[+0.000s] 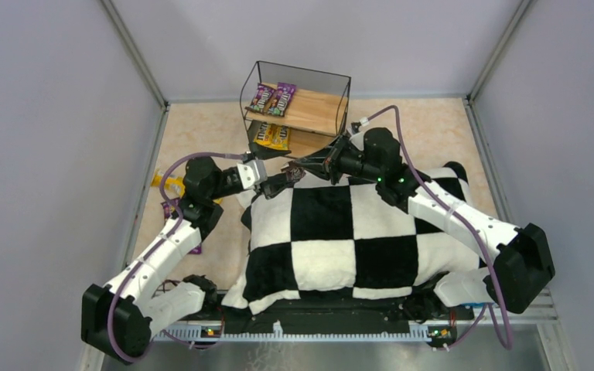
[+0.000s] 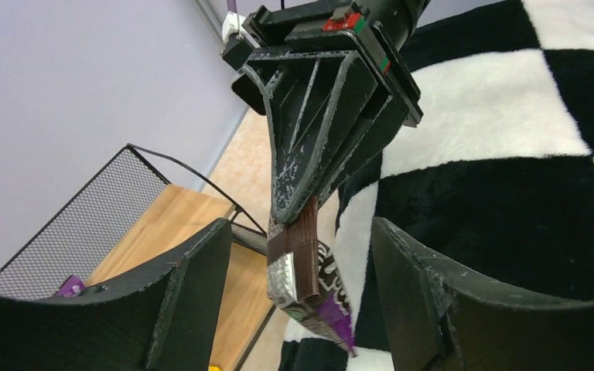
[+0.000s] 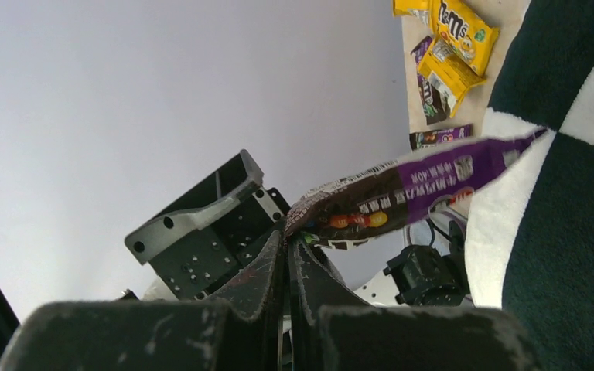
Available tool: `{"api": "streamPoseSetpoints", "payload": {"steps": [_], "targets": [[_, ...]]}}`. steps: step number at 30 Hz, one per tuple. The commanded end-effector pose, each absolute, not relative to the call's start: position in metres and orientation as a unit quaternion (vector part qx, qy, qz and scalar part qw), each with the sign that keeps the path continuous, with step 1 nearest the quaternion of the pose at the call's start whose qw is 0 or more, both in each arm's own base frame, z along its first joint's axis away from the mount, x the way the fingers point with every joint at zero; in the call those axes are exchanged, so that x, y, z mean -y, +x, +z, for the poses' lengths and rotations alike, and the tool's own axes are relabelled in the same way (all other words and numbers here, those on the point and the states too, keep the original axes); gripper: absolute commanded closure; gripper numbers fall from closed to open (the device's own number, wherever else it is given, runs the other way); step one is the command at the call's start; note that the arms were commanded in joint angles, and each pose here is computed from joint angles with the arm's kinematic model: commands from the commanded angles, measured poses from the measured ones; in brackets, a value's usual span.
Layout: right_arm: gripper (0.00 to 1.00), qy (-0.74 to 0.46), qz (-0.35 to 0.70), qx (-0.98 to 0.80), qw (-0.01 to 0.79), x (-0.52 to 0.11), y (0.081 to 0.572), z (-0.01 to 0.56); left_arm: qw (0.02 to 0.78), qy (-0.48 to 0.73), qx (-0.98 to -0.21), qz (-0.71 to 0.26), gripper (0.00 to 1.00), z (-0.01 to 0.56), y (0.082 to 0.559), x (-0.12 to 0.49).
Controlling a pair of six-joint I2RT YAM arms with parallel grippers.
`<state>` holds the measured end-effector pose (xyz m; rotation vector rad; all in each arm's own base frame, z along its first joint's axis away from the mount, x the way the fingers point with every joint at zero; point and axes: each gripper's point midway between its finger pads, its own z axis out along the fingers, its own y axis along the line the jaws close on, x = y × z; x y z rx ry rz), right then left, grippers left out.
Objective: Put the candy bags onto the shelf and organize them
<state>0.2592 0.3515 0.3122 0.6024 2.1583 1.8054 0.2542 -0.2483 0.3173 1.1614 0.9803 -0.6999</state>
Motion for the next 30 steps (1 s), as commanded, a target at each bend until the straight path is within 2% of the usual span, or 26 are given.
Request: {"api": "streamPoseSetpoints", "payload": {"steps": [1,8,10,14,18,21,23,26,27,30], "targets": [[1.0,0.186,0.659,-0.712,0.159,-0.354,0.261,0.35,0.706,0.523,-0.403,-0.254,0.28,0.328,0.26,0.245],[1.0,0.188,0.652,-0.714,0.175,-0.35,0.263,0.348,0.723,0.475,-0.44,-0.24,0.53,0.343,0.278,0.238],[1.0,0.187,0.651,-0.714,0.177,-0.35,0.262,0.347,0.721,0.473,-0.442,-0.247,0.62,0.346,0.278,0.239],[1.0,0.183,0.647,-0.713,0.198,-0.346,0.262,0.346,0.7,0.476,-0.458,-0.273,0.74,0.346,0.276,0.244],[1.0,0.164,0.645,-0.713,0.221,-0.346,0.263,0.345,0.694,0.471,-0.46,-0.29,0.97,0.352,0.272,0.246],[0.99,0.141,0.64,-0.713,0.251,-0.342,0.266,0.347,0.704,0.458,-0.455,-0.295,1.0,0.359,0.268,0.243],[0.83,0.108,0.651,-0.696,0.282,-0.336,0.269,0.35,0.715,0.448,-0.45,-0.293,1.0,0.363,0.266,0.241],[0.51,0.038,0.66,-0.669,0.341,-0.317,0.271,0.347,0.729,0.417,-0.456,-0.293,1.0,0.371,0.27,0.236],[0.44,0.02,0.66,-0.661,0.355,-0.309,0.271,0.344,0.731,0.408,-0.46,-0.294,1.0,0.373,0.272,0.234],[0.34,-0.04,0.639,-0.657,0.398,-0.29,0.271,0.329,0.73,0.348,-0.495,-0.318,1.0,0.38,0.279,0.229]]}}
